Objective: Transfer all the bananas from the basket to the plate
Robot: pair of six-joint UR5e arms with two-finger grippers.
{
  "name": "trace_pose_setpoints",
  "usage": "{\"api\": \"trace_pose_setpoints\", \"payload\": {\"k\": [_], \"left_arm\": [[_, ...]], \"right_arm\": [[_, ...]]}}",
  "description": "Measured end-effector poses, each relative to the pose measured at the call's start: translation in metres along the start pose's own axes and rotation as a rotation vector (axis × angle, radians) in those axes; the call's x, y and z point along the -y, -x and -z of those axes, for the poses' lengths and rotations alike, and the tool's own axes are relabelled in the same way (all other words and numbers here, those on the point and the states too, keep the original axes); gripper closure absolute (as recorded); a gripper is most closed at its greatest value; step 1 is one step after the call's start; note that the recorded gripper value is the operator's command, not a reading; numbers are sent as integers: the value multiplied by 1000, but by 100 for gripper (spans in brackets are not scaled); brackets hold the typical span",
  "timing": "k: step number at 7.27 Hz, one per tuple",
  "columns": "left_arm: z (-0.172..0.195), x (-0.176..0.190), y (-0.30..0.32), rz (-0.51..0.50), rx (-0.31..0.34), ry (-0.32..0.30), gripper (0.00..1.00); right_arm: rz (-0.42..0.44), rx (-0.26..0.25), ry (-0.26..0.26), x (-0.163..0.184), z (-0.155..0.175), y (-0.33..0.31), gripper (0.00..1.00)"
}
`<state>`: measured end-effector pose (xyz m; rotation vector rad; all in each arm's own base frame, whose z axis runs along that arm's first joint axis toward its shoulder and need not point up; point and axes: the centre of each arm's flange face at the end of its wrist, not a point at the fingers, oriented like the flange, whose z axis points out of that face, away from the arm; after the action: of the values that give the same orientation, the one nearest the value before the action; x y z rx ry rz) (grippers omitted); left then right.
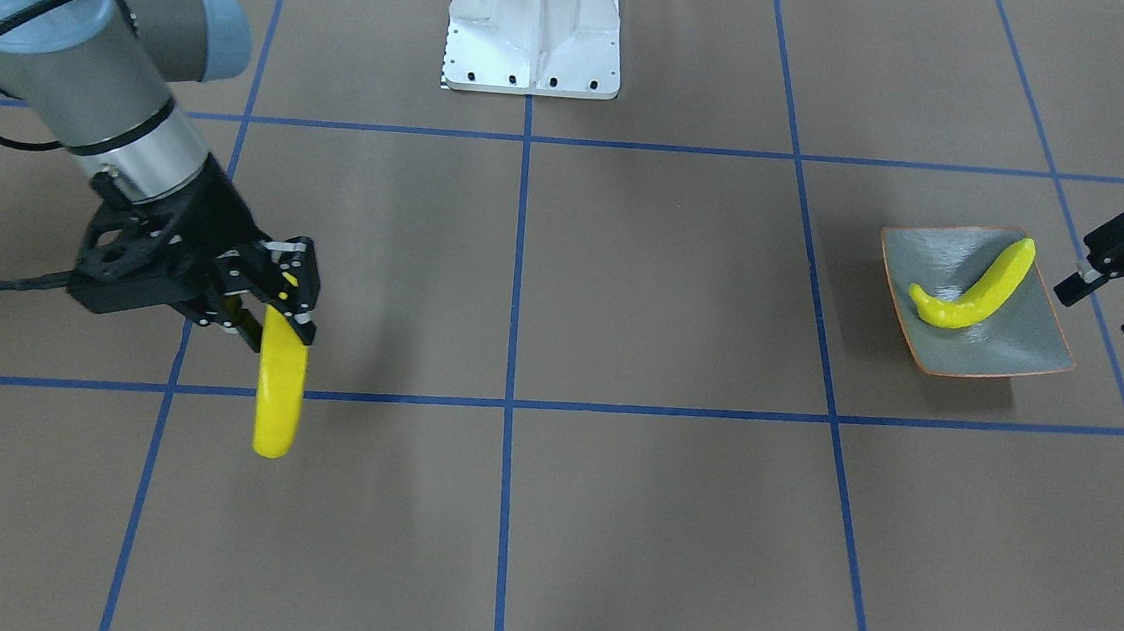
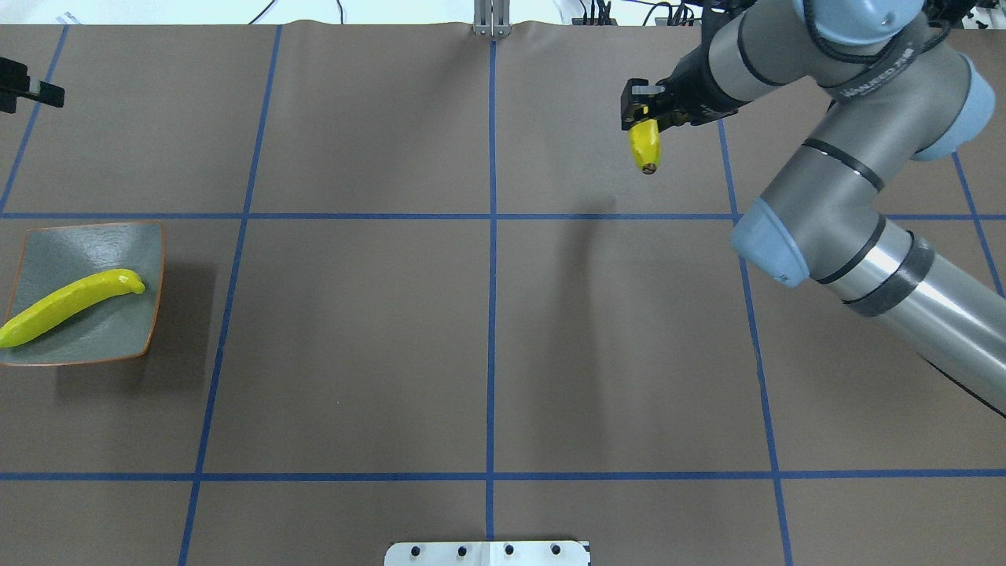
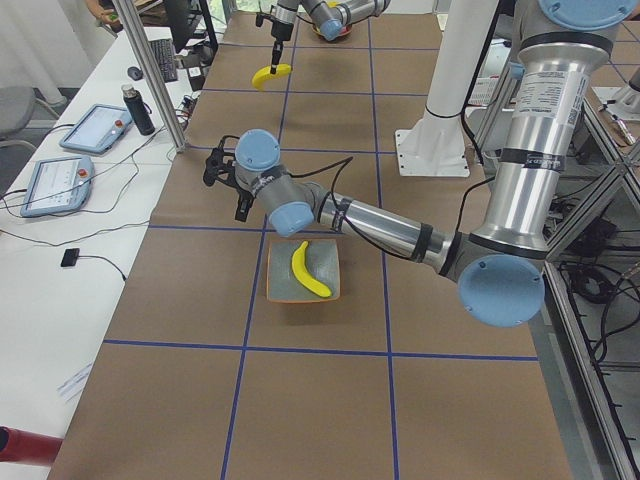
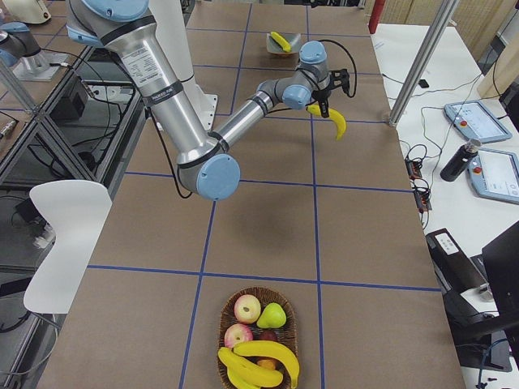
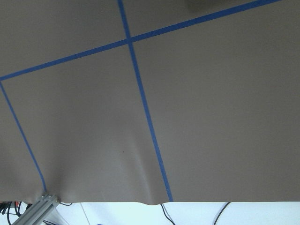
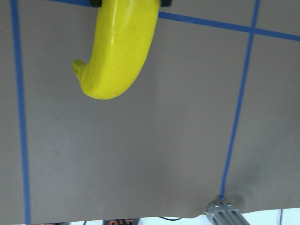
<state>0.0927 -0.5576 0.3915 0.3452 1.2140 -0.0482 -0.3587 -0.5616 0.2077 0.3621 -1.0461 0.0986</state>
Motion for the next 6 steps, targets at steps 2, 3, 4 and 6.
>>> {"api": "trace_pose_setpoints", "payload": {"k": [2,3,4,6], "left_arm": [[-16,17,-56,176,-52,15,0],[-28,24,-91,279,-80,32,0],[-41,28,-127,357,-105,49,0],[-73,26,-181,441,-125,53,0]], "right_arm": [[-32,66,-45,-15,-6,83,100],[-52,117,-72,-28,-11,120,100],[-69,165,-100,-41,-18,150,100],[-67,246,-136,-61,-23,201,100]]}}
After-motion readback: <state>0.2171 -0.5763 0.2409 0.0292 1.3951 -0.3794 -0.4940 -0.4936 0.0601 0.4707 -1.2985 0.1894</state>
